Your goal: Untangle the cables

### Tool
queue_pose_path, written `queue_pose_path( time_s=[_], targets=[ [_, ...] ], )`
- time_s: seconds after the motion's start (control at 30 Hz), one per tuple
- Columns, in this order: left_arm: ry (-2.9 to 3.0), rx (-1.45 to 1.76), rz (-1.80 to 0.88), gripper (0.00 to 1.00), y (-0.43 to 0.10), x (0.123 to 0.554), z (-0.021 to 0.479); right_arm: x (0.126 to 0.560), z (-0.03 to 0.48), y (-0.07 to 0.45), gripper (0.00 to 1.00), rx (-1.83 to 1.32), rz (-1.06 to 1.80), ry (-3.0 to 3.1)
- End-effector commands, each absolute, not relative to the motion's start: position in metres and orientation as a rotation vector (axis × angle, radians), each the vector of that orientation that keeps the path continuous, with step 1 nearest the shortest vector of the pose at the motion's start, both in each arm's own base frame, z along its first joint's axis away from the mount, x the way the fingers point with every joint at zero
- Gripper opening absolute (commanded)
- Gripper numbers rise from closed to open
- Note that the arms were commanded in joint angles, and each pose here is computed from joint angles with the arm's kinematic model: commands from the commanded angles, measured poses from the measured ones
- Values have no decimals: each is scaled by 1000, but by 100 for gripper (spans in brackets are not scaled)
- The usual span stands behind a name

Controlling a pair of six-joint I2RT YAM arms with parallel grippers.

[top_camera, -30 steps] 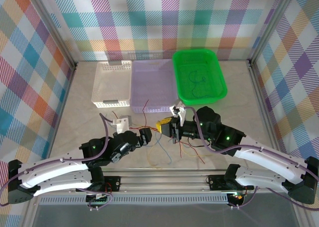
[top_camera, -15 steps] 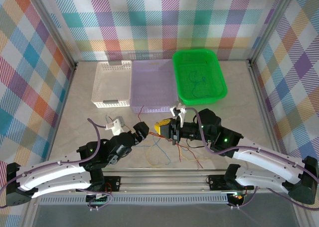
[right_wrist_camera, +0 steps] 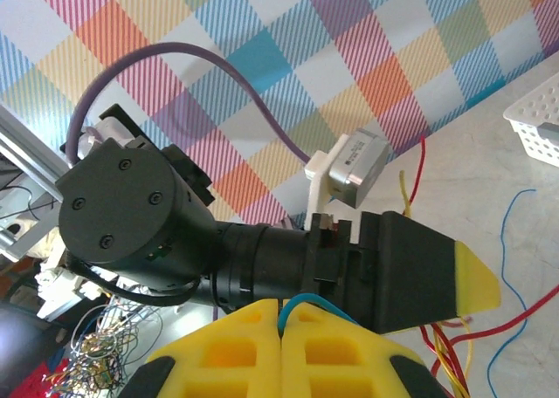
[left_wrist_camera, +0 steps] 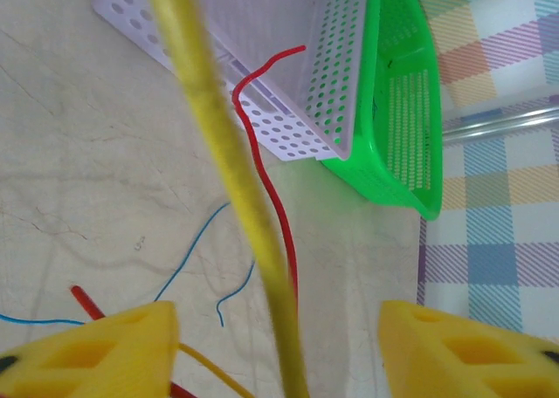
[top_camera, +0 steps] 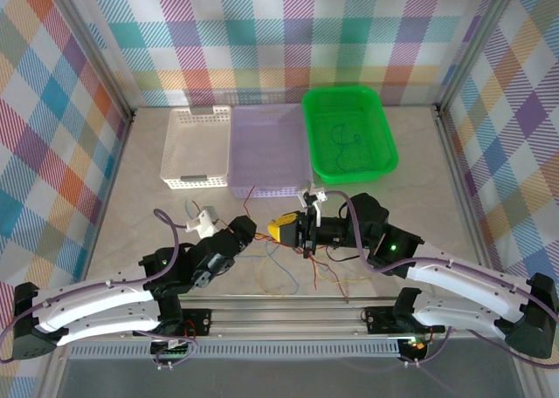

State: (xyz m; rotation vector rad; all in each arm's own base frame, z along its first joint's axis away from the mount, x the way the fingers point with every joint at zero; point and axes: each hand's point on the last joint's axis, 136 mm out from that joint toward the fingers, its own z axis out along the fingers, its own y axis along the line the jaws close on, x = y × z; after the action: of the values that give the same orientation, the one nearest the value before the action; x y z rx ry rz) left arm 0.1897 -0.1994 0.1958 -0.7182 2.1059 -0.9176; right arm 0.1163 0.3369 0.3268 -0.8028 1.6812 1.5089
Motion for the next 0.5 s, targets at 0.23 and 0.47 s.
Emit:
queue_pose_path(
  time_s=[0.23,0.47],
  targets=[
    [2086,-716,-855,16,-186,191,195,111,339,334,0,-823,1539,1622],
    [2095,-700,-780,0,-173,192,193,120,342,324,0,-770,1447,1655]
  ],
)
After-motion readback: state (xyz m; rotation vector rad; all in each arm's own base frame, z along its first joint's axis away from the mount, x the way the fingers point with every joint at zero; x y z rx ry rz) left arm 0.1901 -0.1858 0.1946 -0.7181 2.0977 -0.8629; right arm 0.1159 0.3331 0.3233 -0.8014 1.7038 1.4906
